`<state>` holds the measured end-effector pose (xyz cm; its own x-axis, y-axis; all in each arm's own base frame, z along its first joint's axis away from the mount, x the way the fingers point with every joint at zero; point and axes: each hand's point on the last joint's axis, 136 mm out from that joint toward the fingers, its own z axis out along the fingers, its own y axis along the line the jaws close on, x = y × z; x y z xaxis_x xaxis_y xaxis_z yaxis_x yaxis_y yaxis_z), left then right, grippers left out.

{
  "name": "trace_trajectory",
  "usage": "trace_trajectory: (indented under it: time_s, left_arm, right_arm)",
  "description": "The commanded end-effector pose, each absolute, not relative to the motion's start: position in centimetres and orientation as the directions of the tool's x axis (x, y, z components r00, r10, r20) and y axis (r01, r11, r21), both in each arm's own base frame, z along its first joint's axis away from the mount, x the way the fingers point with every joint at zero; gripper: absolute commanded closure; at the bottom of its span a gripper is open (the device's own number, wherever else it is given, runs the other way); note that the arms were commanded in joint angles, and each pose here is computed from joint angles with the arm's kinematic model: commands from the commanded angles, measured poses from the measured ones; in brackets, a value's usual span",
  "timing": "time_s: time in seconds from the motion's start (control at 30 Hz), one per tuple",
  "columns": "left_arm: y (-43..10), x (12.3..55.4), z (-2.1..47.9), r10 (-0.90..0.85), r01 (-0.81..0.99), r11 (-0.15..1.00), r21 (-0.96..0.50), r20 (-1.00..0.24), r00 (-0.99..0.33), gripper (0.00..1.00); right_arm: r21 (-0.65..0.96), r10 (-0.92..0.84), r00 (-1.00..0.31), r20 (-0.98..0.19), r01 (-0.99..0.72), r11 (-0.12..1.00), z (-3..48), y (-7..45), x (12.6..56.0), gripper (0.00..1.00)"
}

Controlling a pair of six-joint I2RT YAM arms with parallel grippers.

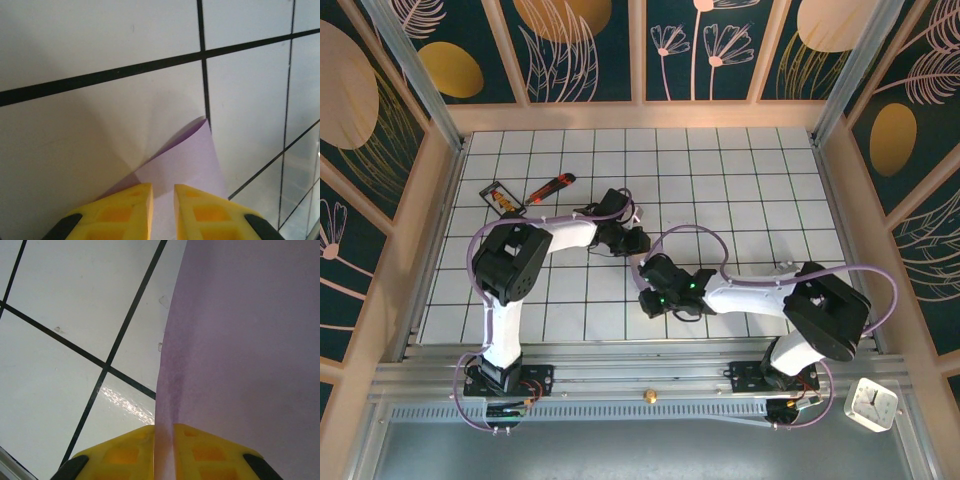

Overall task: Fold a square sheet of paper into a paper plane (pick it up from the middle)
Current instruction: Third fold the triangle at the center of the table.

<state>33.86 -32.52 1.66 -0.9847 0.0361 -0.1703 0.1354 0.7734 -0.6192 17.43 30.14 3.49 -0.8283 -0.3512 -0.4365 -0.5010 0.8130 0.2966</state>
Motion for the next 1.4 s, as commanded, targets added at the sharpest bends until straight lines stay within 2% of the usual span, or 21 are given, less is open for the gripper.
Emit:
trace_trajectory:
  time_s: [0.0, 0.43, 0.63, 0.77, 1.37]
  left_arm:
    - [-31.8, 32.9, -0.3, 0.091, 0.146, 0.804, -0.576, -0.124, -0.988, 0.81]
    - [-31.6, 32.6, -1.6, 0.123, 0.164, 0.815, -0.556, -0.111, -0.986, 0.83]
    - [-31.7, 32.7, -1.9, 0.165, 0.203, 0.813, -0.545, -0.118, -0.979, 0.85]
    - [-31.9, 32.8, -2.4, 0.195, 0.229, 0.809, -0.541, -0.121, -0.973, 0.85]
    - [-32.4, 33.4, -3.2, 0.232, 0.259, 0.812, -0.523, -0.117, -0.966, 0.86]
  right_arm:
    - [0.326, -0.347, -0.808, -0.476, -0.529, 0.784, 4.7, 30.4, 17.7, 0.81]
    - [0.332, -0.364, -0.798, -0.480, -0.549, 0.767, 4.7, 30.2, 18.1, 0.79]
    - [0.335, -0.354, -0.799, -0.486, -0.544, 0.769, 4.8, 30.2, 19.0, 0.91]
    - [0.345, -0.339, -0.797, -0.499, -0.542, 0.767, 5.0, 30.2, 19.9, 0.93]
    - [0.352, -0.307, -0.789, -0.533, -0.536, 0.768, 5.7, 28.8, 23.9, 0.89]
